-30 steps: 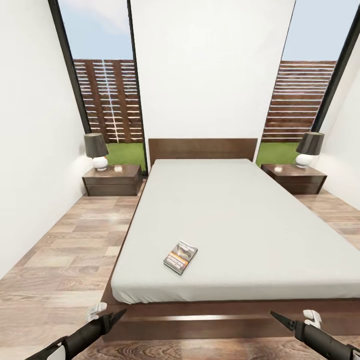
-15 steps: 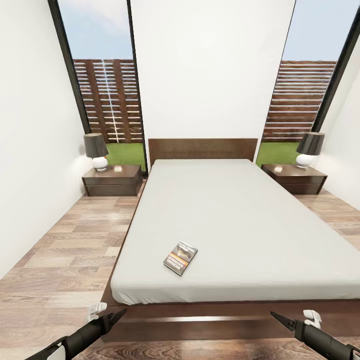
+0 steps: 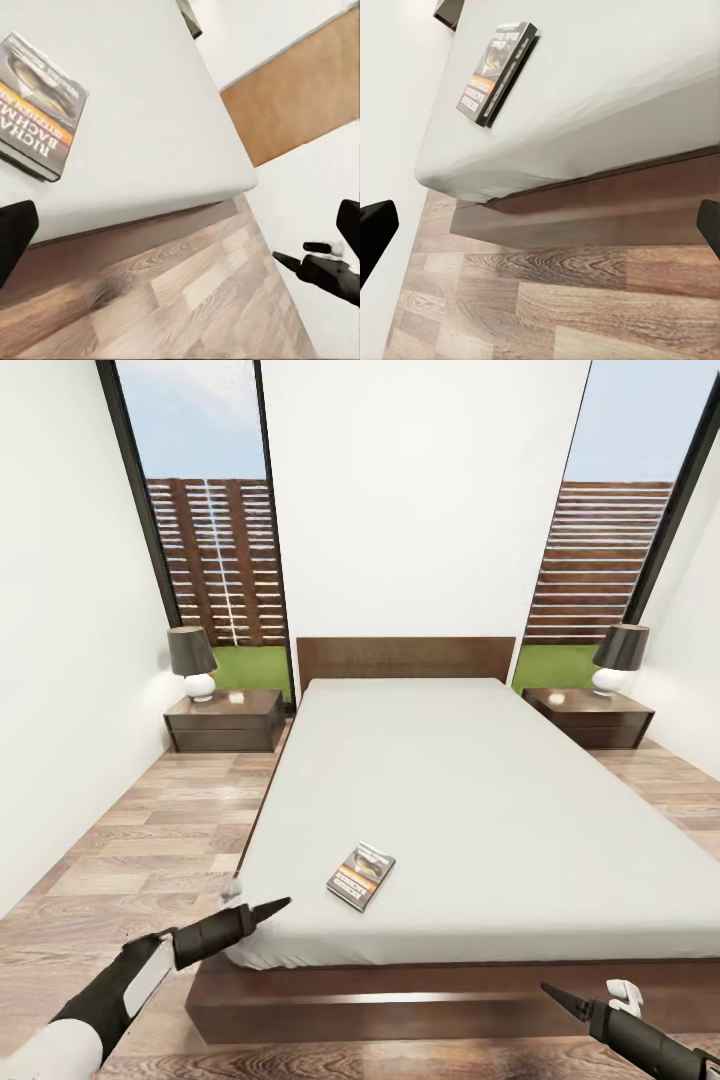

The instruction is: In the bedroom, move the book from the bed onto either nightstand, and place the two sandals side by side next to the bed.

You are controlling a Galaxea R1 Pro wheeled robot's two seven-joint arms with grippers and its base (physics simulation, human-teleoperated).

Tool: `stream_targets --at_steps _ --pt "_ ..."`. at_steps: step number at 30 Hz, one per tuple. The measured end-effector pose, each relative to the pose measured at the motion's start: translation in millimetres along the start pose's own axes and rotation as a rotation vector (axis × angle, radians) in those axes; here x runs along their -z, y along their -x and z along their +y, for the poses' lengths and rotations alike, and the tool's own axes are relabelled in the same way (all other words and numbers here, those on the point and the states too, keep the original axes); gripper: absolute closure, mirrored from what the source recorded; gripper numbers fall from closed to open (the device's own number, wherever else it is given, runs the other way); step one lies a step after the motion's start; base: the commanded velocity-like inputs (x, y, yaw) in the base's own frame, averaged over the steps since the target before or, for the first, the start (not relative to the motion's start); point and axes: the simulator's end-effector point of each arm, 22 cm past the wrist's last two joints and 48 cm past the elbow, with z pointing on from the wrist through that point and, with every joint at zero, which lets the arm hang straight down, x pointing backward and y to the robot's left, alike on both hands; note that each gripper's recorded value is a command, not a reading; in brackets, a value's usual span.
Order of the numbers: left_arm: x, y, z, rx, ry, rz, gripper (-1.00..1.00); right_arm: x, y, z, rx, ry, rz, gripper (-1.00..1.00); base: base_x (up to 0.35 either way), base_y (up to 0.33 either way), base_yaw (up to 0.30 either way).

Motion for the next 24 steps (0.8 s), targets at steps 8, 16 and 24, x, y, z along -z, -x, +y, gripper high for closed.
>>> stream_targets --at_steps 8,16,24 --pt "-10.2 26 -51 0.014 -0.092 0.057 -1.0 0.4 0 1 -0.002 0.007 0.001 -1.0 0.0 0.0 0.0" --pt "-11.8 26 -54 0.014 -0.097 0.058 -1.0 -3.4 43 52 -0.138 0.211 0.028 -1.0 0.0 0.0 0.0" --pt "-14.4 29 -51 -0.013 -0.079 0.042 -1.0 -3.7 123 178 -0.227 0.534 0.175 -1.0 0.0 0.0 0.0"
